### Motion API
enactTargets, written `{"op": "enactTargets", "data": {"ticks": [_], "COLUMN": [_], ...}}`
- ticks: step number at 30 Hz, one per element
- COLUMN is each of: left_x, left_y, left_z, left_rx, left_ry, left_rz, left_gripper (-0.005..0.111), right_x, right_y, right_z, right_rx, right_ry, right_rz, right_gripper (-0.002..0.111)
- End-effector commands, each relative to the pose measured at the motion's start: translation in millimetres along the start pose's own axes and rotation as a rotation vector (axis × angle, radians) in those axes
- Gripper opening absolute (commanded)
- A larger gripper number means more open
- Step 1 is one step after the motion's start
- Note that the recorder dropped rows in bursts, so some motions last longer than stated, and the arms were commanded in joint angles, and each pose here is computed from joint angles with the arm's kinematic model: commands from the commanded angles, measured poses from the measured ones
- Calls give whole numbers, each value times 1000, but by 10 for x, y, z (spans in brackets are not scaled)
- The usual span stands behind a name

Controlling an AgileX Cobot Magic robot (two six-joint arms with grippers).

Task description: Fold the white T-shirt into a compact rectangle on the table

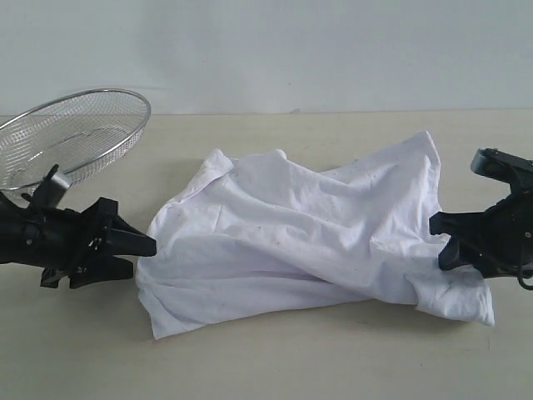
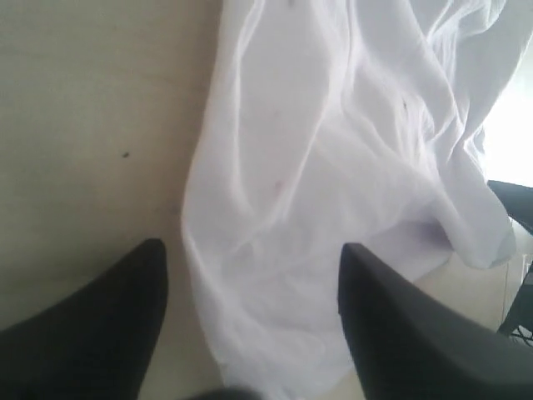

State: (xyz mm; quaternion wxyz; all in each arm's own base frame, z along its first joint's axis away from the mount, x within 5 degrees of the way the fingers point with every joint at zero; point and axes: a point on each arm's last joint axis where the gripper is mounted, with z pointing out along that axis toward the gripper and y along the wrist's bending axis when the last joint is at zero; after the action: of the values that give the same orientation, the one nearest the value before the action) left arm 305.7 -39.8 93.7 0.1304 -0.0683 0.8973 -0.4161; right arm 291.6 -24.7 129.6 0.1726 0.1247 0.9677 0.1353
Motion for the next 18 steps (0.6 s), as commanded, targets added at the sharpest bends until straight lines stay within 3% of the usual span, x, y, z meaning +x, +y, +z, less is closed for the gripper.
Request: {"op": "enactTargets", "data": {"ticks": [1, 8, 10, 12, 15, 17, 18], "left_x": [24, -67, -74, -63, -68, -78, -82], "left_y": [-40, -129, -158, -177, -209, -238, -253], "left_z": [95, 165, 161, 159, 153, 146, 141], "left_rx": [16, 45, 70, 91, 119, 142, 152], "left_ry": [23, 35, 43, 55, 69, 79, 79], "left_rz": [13, 57, 63, 65, 108, 152, 170], "left_gripper": [58, 56, 52, 44, 22, 7, 5], "right_x": [-14, -1, 0, 6, 10, 3, -1], "right_y": [1, 22, 23, 27, 30, 33, 36], "right_z": [-14, -15, -15, -15, -15, -22, -24], "right_rx": [-13, -37, -38, -42, -46, -46, -49], "right_ry": [-4, 11, 12, 18, 21, 17, 18], "right_rz": [-11, -15, -21, -28, -65, -88, -91], "right_gripper": [43, 43, 36, 24, 0, 0, 0]}}
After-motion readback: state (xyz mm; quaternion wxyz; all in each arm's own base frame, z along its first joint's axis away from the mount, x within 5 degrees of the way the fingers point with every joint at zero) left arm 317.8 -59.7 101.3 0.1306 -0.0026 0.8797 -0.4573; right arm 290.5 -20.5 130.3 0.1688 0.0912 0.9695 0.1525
